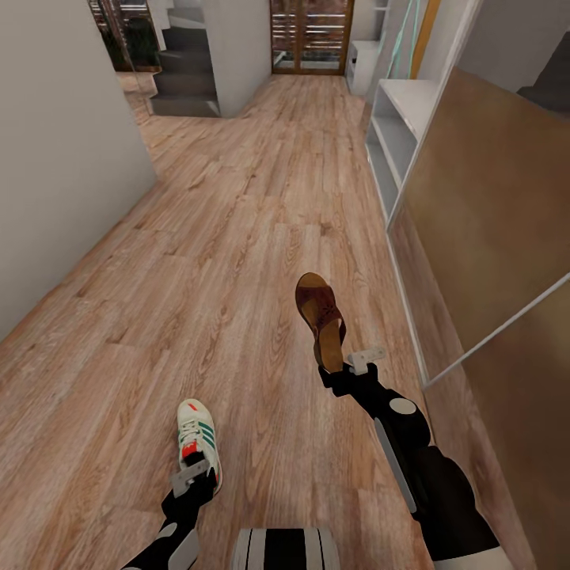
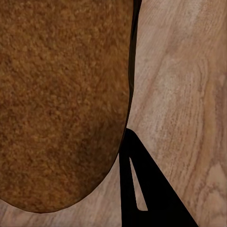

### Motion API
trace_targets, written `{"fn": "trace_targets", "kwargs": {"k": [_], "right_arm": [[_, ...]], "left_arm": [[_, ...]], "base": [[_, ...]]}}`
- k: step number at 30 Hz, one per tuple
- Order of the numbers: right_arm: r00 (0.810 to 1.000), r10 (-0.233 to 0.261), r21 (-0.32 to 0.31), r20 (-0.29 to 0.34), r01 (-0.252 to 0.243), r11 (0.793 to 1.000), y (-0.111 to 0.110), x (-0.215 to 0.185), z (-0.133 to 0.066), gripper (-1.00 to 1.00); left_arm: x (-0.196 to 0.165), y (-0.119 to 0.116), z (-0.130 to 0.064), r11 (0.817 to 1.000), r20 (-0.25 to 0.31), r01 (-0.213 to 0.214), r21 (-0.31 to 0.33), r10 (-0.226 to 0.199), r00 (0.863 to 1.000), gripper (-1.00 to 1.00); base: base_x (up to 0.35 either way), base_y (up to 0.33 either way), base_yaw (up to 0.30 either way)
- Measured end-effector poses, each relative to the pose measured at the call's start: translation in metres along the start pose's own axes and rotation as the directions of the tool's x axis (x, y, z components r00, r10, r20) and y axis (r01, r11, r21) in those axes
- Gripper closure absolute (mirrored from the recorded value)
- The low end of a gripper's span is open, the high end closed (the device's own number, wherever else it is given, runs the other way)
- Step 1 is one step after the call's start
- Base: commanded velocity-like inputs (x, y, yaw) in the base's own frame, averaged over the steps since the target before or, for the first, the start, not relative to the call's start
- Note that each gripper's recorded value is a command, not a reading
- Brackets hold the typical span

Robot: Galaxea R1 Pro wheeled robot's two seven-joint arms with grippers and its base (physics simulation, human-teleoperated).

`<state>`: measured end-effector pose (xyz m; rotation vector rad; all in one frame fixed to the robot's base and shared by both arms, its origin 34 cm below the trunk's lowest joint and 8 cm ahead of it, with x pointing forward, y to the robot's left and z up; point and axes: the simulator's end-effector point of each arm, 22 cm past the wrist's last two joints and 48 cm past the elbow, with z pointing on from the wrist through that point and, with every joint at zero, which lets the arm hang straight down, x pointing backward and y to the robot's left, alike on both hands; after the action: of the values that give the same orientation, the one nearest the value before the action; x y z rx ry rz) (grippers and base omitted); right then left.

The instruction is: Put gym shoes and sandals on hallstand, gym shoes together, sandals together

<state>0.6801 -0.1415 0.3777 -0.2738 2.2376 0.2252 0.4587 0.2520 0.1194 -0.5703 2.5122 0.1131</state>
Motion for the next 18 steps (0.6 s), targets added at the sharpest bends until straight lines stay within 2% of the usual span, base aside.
{"fn": "trace_targets", "kwargs": {"k": [13,18], "right_arm": [[1.0,0.001,0.0,-0.004,-0.001,1.0,0.0,0.002,0.001,1.0],[1.0,0.006,-0.003,-0.026,-0.007,1.0,0.0,0.015,0.008,1.0]], "left_arm": [[0.001,-0.002,0.001,1.0,-0.001,-0.003,0.006,0.003,1.0,-1.0],[0.012,0.001,0.004,1.0,-0.02,-0.008,0.003,0.008,1.0,-1.0]], "base": [[0.0,0.0,-0.001],[0.0,0.0,0.0]]}}
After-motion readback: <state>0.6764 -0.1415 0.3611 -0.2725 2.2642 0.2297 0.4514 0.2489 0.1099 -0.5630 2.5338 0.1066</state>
